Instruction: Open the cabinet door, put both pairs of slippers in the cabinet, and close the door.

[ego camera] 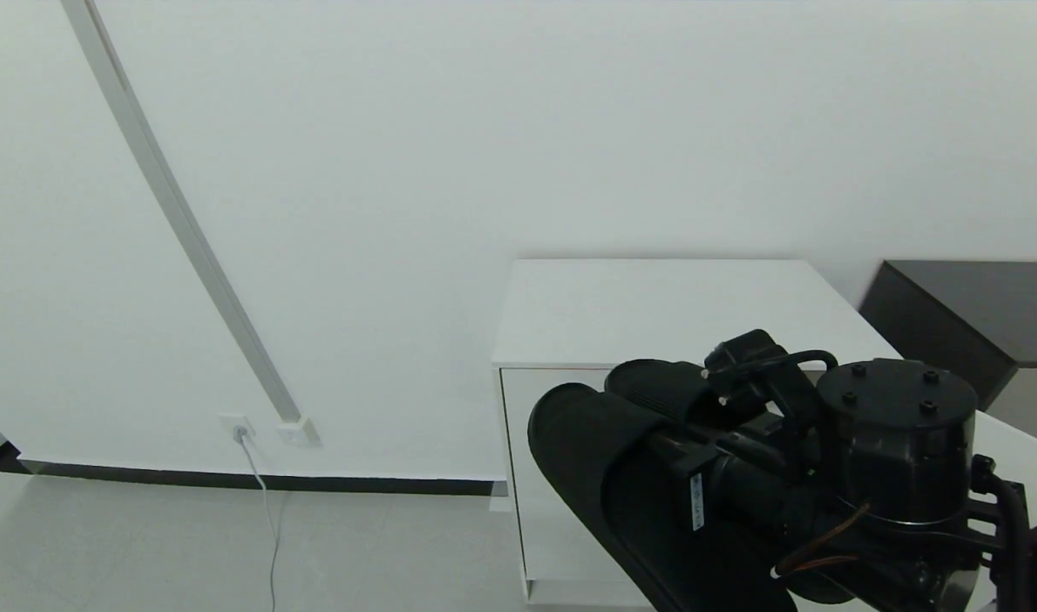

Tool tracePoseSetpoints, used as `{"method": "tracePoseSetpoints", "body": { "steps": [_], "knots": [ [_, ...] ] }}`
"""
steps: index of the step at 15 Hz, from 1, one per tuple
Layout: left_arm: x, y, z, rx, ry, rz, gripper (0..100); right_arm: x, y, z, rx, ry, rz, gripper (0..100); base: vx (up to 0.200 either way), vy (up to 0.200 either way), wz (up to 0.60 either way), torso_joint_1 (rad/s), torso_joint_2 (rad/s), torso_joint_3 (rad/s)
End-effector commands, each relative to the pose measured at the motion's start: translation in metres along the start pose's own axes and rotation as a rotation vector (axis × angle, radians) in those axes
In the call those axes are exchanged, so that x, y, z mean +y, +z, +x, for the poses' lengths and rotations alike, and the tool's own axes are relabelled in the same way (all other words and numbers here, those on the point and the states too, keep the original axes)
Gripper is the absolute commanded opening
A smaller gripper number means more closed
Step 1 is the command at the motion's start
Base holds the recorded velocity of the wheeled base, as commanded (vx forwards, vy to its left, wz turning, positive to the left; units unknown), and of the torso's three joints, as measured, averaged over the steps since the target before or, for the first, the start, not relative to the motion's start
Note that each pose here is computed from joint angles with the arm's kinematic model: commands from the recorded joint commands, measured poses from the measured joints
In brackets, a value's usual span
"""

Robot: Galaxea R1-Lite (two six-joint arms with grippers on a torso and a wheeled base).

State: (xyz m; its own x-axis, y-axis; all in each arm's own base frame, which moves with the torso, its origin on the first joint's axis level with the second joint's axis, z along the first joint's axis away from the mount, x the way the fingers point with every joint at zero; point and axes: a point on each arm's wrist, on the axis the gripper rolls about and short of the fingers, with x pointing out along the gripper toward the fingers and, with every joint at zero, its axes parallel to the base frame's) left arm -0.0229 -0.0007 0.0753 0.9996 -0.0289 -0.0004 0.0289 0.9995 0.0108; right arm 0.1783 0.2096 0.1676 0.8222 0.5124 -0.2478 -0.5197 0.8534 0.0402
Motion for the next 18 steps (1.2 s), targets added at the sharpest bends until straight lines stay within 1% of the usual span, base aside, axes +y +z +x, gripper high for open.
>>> {"method": "tracePoseSetpoints", "body": {
  "steps": [1, 6, 18],
  "knots": [
    [0.0, 0.0, 0.0001, 0.001, 0.0, 0.0, 0, -0.0002, -0.0015, -0.0008, 0.004, 0.001, -0.002, 0, 0.0, 0.0, 0.0, 0.0, 0.0, 0.0],
    [0.0, 0.0, 0.0001, 0.001, 0.0, 0.0, 0, -0.0011, -0.0018, -0.0034, 0.002, 0.001, 0.0, 0, 0.0, 0.0, 0.0, 0.0, 0.0, 0.0],
    [0.0, 0.0, 0.0001, 0.001, 0.0, 0.0, 0, -0.0042, -0.0095, -0.0043, 0.028, -0.009, -0.008, 0, 0.0, -0.2, 0.0, 0.004, 0.0, 0.003]
  ]
}}
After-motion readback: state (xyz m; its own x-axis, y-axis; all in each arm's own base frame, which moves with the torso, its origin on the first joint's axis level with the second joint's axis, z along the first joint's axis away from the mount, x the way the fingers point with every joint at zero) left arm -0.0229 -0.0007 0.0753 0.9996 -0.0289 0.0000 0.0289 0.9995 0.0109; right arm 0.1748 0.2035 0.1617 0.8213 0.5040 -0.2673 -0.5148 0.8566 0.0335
